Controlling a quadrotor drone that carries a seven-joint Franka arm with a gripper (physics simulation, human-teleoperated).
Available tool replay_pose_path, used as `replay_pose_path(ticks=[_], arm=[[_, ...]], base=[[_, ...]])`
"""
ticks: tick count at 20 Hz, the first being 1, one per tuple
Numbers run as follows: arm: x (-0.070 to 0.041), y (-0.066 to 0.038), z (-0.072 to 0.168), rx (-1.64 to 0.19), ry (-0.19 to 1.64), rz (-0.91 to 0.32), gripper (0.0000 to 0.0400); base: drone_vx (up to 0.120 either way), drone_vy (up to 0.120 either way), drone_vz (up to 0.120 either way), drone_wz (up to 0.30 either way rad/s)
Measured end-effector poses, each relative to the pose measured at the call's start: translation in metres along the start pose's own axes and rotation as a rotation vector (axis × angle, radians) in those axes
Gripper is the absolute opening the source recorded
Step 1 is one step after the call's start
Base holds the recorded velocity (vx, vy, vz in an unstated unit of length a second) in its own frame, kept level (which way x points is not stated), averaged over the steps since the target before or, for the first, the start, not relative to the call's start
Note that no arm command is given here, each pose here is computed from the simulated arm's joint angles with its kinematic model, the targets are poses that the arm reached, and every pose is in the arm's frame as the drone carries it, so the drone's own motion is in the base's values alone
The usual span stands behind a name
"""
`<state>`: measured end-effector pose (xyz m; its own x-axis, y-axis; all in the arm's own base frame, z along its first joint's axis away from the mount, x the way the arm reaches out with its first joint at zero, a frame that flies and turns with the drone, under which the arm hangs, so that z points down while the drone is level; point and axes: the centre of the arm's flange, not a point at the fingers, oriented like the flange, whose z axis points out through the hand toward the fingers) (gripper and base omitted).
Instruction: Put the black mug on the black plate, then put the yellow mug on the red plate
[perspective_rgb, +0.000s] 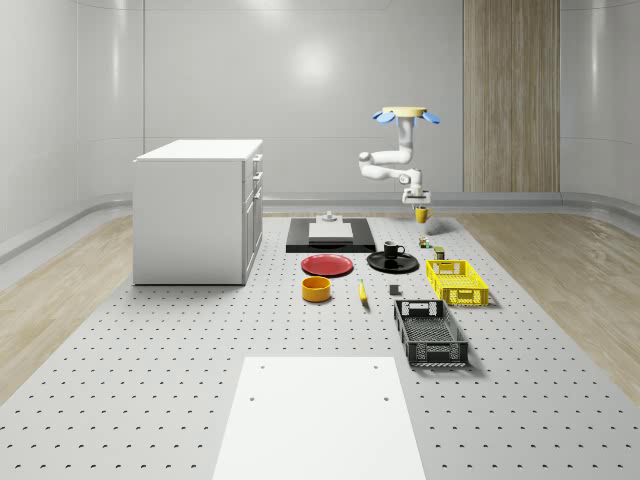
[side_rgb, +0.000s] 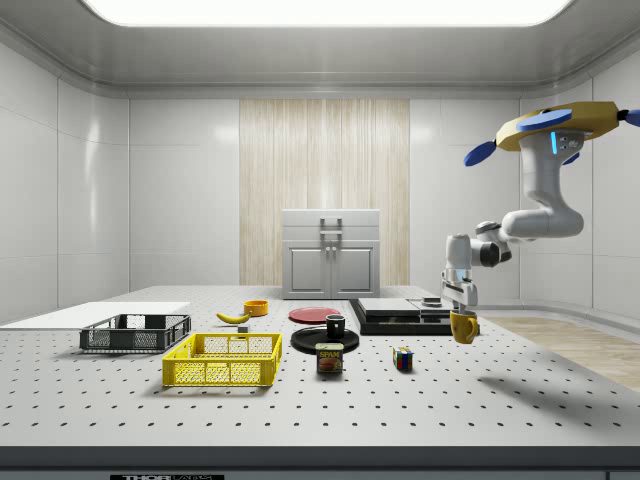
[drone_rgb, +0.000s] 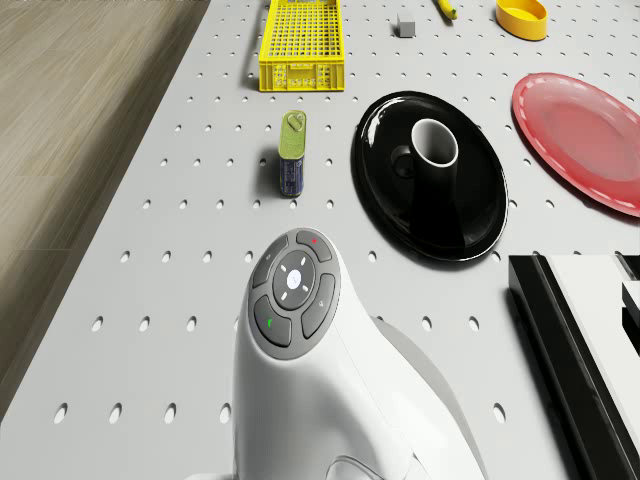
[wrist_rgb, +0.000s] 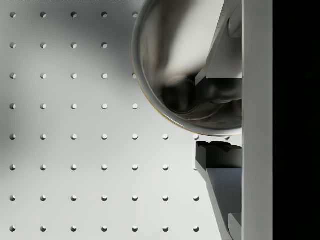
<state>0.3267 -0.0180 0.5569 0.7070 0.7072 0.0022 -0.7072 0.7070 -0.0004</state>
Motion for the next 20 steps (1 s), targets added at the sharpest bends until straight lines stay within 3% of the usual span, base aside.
replay_pose_path(ticks=[5, 20], arm=[[0.0000, 0.0000, -0.0015, 0.000, 0.000, 0.000, 0.0110], [0.0000, 0.0000, -0.0021, 0.000, 0.000, 0.000, 0.0110]], base=[[0.120, -0.120, 0.104, 0.000], [0.120, -0.120, 0.000, 0.000]])
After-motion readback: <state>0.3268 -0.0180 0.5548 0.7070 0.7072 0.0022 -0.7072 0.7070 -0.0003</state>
